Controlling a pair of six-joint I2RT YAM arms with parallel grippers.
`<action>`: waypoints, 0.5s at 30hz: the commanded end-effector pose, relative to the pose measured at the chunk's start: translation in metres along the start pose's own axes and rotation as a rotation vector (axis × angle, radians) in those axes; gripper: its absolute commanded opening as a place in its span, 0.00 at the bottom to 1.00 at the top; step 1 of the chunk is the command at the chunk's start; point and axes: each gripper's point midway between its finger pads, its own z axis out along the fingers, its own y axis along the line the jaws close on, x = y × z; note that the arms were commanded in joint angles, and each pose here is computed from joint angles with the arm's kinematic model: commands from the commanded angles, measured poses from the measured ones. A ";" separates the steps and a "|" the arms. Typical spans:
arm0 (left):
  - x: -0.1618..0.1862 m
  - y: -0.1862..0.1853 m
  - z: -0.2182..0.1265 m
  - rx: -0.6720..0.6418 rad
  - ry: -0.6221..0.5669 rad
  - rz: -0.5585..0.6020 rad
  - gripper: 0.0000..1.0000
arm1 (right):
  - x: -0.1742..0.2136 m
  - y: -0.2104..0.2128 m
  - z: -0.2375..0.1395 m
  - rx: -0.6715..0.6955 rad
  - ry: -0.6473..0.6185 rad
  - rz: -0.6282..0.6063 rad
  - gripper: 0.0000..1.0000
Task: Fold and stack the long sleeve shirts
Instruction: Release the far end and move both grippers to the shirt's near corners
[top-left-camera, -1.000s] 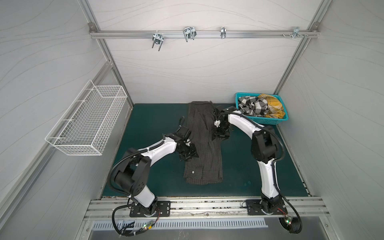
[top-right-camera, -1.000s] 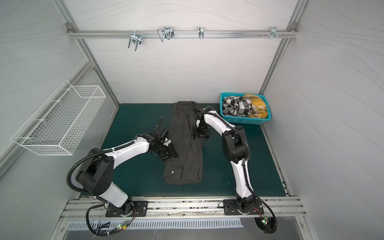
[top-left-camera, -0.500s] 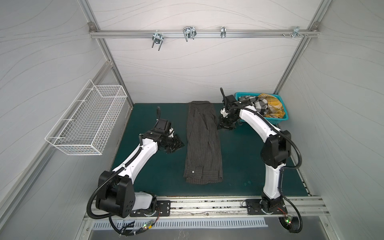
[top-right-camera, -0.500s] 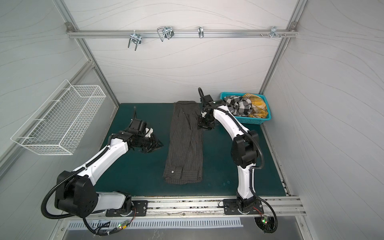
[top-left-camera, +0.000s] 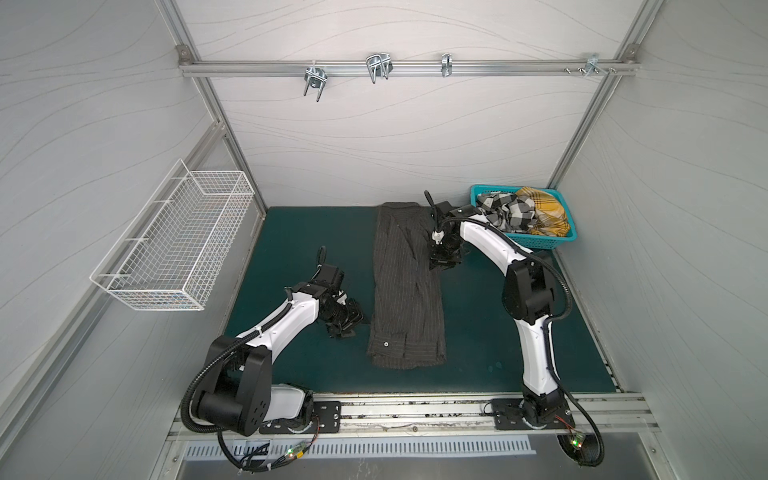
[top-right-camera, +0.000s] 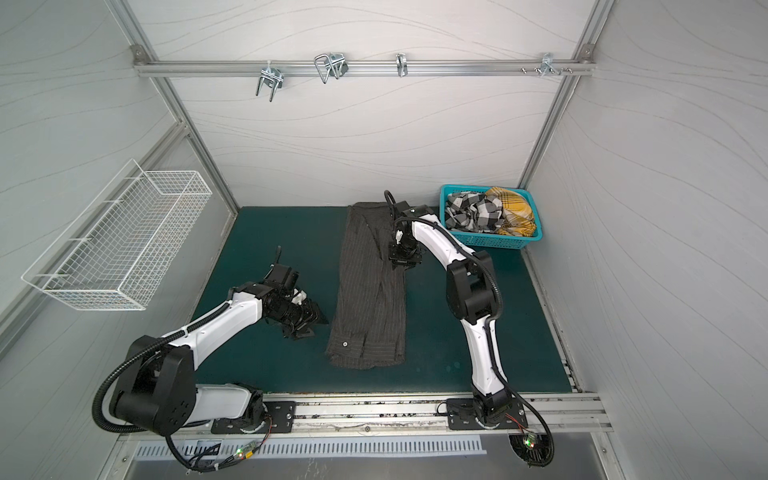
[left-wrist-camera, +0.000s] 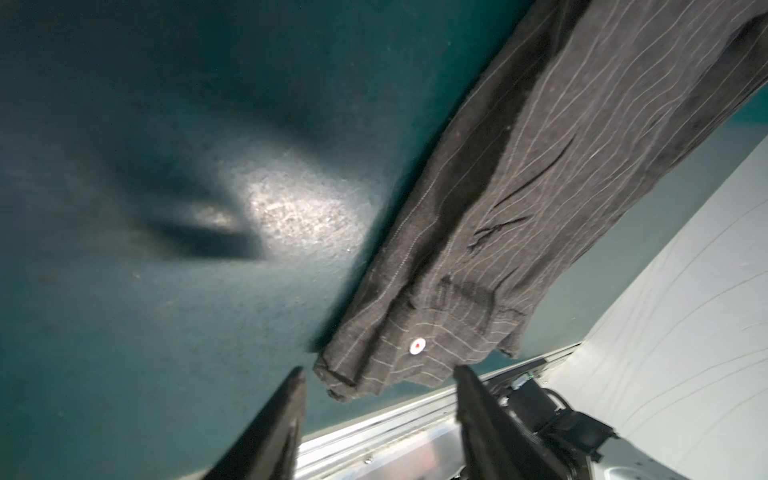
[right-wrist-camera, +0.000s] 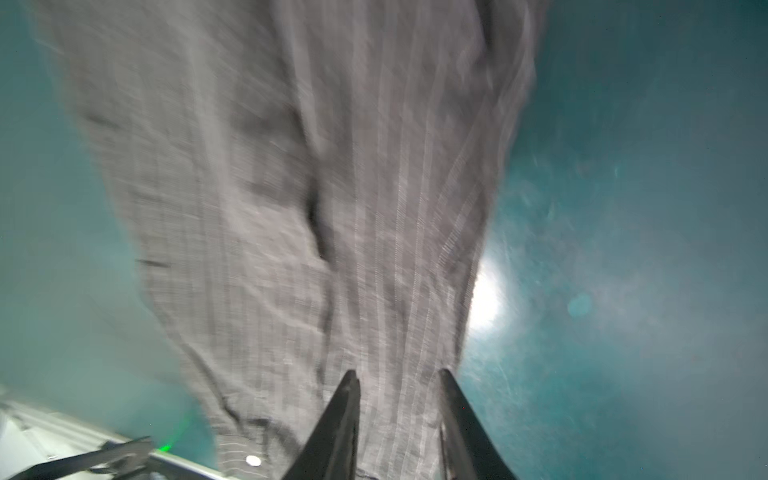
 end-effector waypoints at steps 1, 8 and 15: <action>-0.001 -0.006 0.006 0.037 0.022 -0.008 0.64 | 0.041 -0.009 -0.012 0.039 0.034 0.006 0.40; 0.012 0.005 0.021 0.034 0.111 -0.045 0.66 | 0.119 -0.031 -0.025 0.007 0.080 0.056 0.55; 0.027 0.012 0.040 0.032 0.186 -0.069 0.65 | 0.182 -0.018 -0.017 -0.197 0.187 0.197 0.60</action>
